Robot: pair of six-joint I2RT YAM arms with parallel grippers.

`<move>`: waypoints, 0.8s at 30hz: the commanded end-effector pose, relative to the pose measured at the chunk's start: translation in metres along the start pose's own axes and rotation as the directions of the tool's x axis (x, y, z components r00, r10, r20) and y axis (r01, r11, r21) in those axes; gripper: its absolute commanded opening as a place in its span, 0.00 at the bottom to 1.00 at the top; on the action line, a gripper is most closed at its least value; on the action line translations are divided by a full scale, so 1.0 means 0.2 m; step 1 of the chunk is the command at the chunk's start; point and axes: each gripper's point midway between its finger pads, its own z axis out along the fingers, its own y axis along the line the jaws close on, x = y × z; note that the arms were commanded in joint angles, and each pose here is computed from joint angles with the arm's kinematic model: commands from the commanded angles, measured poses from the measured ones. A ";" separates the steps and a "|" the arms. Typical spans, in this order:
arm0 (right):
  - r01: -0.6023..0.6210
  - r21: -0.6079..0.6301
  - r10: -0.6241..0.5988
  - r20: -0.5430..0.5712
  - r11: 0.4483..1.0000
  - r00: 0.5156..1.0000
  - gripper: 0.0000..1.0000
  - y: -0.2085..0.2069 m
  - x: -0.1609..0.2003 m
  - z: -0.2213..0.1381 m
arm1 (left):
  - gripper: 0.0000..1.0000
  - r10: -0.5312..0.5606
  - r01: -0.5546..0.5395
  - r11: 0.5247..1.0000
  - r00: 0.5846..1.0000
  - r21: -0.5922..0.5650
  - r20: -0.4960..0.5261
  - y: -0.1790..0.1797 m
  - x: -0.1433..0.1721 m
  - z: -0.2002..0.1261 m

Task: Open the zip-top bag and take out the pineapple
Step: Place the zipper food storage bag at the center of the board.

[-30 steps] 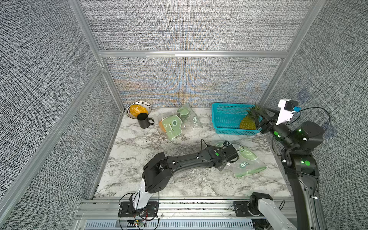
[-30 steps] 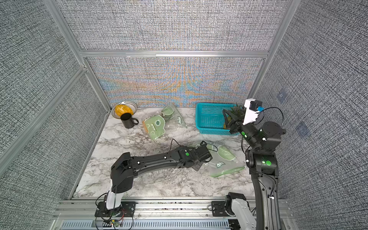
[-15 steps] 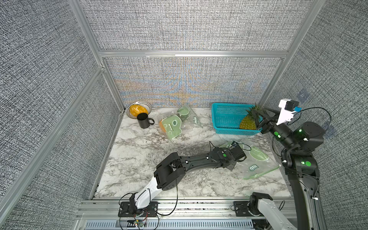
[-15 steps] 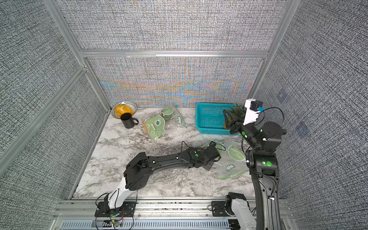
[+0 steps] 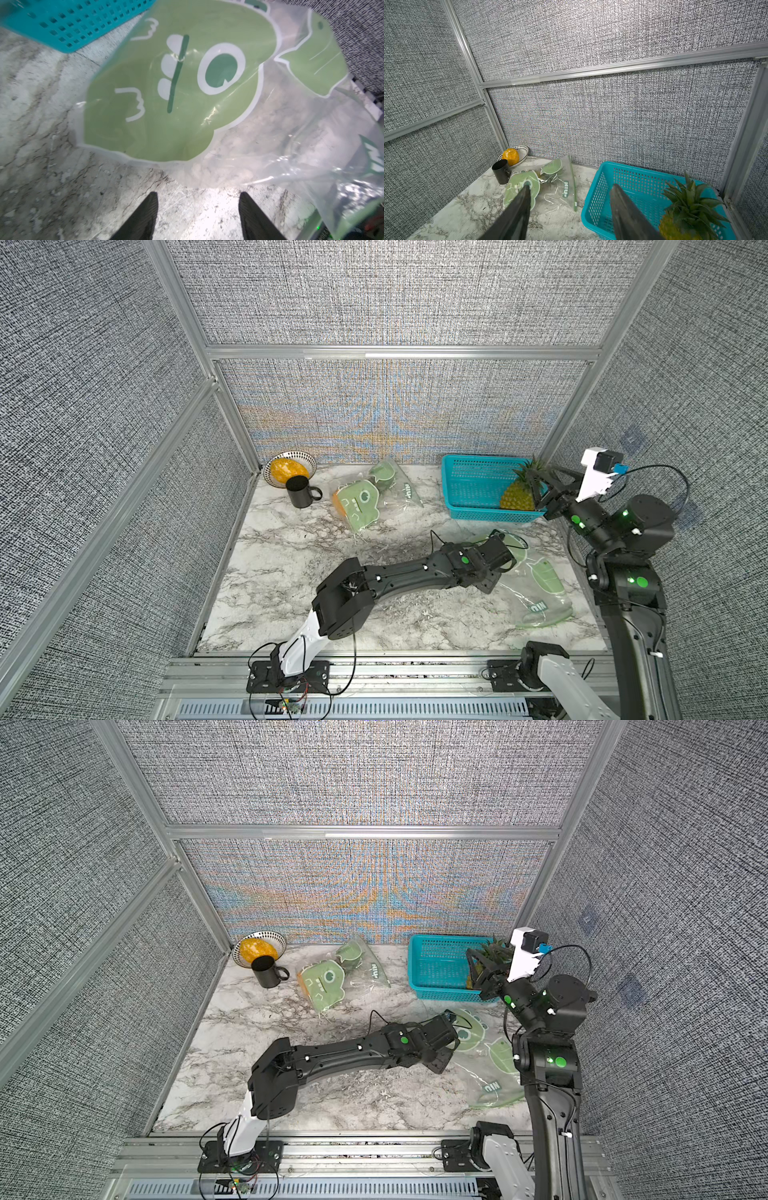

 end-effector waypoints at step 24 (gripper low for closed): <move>-0.090 -0.108 0.073 -0.157 0.990 0.985 0.62 0.04 0.34 0.07 | 0.75 -0.443 0.476 0.740 0.877 -0.476 0.189 1.40 0.41 -0.62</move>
